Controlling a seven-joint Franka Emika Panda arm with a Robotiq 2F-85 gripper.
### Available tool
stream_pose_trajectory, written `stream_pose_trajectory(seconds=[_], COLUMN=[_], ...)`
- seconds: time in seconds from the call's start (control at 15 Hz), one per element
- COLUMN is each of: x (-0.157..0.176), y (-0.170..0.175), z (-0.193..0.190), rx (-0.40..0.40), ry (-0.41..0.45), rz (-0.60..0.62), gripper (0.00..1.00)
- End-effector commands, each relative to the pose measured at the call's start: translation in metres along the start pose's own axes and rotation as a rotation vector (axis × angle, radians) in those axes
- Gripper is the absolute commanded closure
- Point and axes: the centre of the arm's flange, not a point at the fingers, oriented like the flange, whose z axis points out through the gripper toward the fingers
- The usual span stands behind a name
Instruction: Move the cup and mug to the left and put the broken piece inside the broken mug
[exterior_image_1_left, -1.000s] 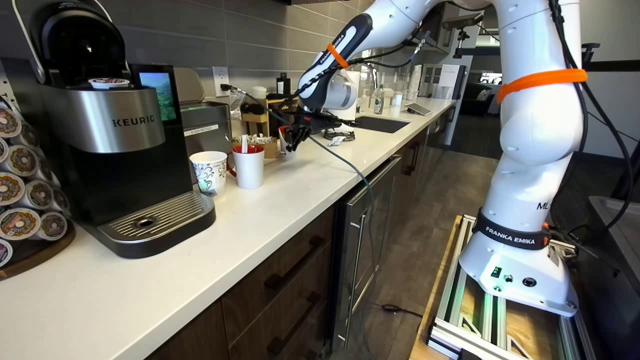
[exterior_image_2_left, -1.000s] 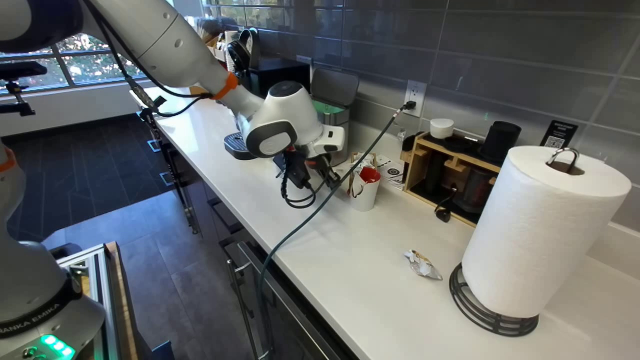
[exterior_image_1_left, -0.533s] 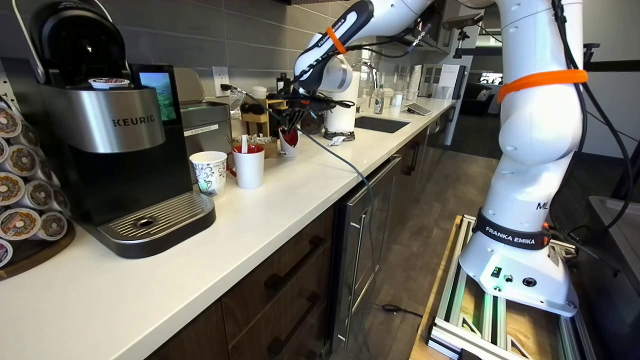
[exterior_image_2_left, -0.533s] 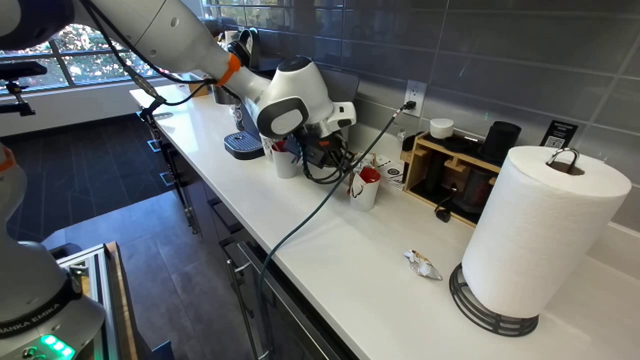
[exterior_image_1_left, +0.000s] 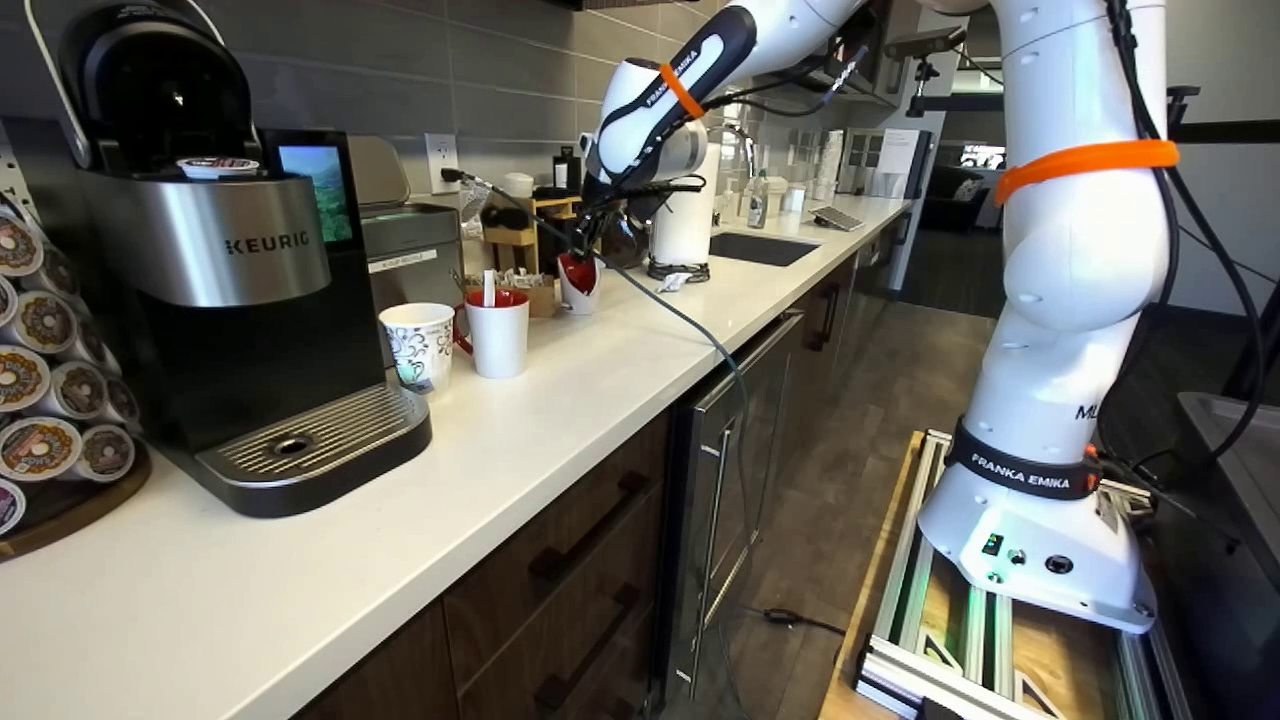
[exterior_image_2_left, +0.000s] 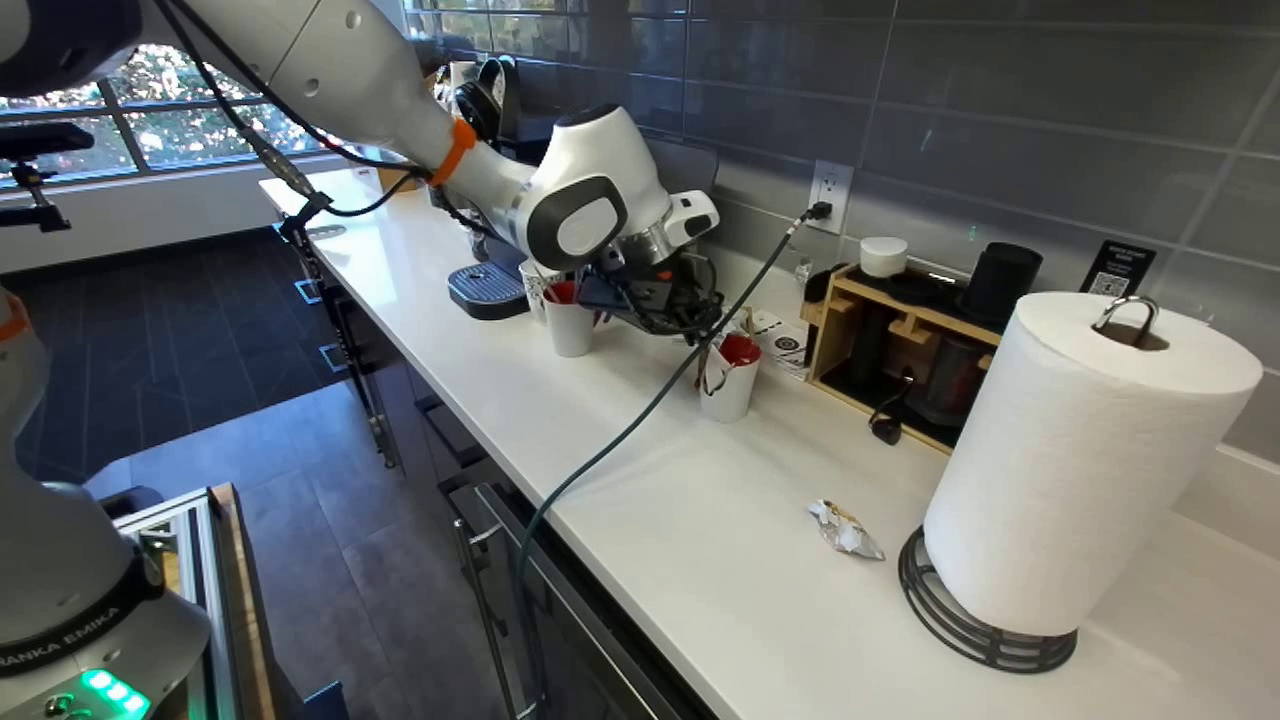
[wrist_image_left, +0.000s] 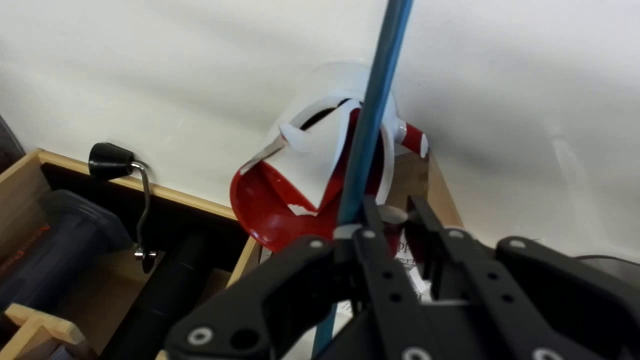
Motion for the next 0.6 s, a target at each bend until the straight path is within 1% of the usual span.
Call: stream_pose_trajectory(seconds=[0.0, 0.33, 0.53], x=[0.002, 0.006, 0.006], y=[-0.014, -0.034, -0.047], z=[0.0, 0.005, 0.01], rx=[-0.047, -0.126, -0.179], ry=[-0.028, -0.056, -0.087], rz=[-0.098, -0.211, -0.31], gripper=[0.95, 0.95, 0.95])
